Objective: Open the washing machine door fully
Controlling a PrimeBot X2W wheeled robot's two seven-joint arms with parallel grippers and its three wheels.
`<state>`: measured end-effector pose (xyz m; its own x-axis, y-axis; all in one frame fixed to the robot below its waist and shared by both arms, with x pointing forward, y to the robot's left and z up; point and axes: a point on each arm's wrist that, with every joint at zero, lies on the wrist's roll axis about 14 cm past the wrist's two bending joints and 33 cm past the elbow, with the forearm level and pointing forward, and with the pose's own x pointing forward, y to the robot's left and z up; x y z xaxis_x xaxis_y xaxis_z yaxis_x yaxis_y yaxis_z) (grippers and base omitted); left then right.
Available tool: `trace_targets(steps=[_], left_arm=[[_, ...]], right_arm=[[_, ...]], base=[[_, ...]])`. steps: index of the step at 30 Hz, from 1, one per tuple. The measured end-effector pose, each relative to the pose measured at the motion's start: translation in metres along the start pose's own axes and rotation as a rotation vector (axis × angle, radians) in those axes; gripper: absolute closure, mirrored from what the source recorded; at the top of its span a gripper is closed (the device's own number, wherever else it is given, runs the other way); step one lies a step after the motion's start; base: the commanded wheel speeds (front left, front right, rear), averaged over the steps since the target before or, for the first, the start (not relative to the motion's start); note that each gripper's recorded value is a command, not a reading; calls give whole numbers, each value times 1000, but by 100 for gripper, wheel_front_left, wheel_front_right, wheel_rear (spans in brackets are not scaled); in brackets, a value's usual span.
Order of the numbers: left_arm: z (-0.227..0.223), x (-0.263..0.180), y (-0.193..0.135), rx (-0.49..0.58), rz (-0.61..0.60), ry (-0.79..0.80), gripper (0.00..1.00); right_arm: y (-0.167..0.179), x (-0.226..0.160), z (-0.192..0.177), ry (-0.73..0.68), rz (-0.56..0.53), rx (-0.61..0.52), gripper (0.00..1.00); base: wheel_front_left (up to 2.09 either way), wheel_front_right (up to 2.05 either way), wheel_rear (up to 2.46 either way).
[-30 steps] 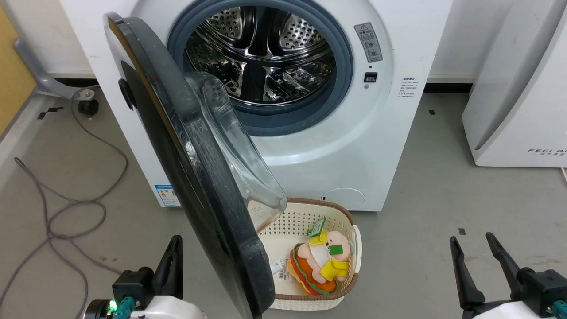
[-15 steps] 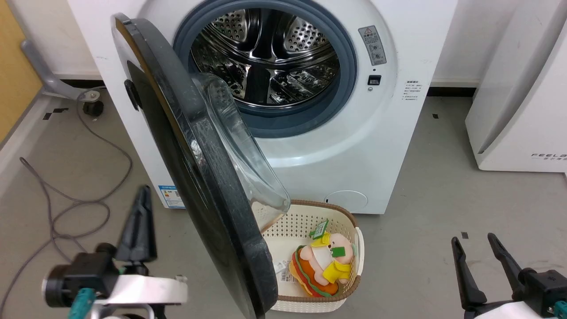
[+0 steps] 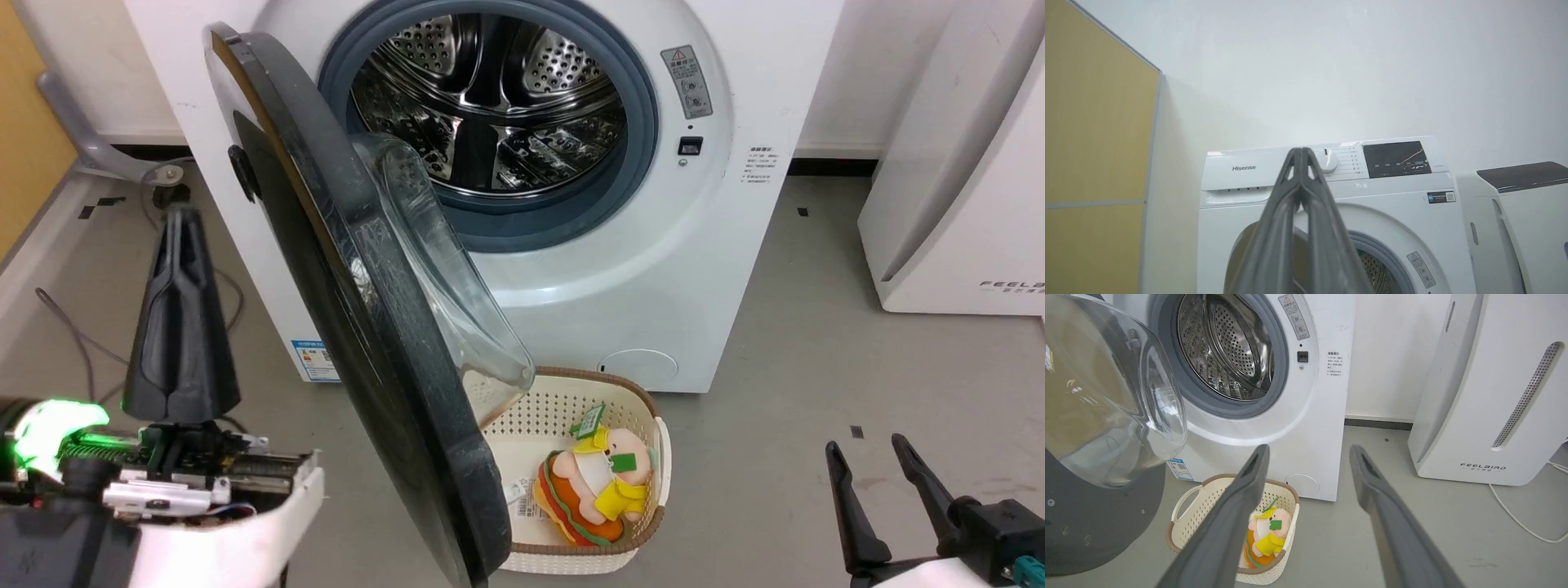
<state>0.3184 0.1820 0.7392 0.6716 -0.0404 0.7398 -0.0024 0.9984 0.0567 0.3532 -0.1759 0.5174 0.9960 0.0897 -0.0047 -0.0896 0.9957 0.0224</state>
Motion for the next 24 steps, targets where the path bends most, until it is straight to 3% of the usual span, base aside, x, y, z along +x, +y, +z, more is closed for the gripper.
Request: trace_targets(steps=[11,18,24], left_arm=[[52,11,-53,-148,-165,-176,100],[43,-3,-96,-315,-284,-112,100],[18,-28,-136,-446,-402,66,100]], right_arm=[[-4,0,-8,24,-12,2,0],[-4,2,-12,32,-12,3,0],[-2,3,-15,41,-6,4,0]], base=[[0,0,0],[0,0,0],[0,0,0]])
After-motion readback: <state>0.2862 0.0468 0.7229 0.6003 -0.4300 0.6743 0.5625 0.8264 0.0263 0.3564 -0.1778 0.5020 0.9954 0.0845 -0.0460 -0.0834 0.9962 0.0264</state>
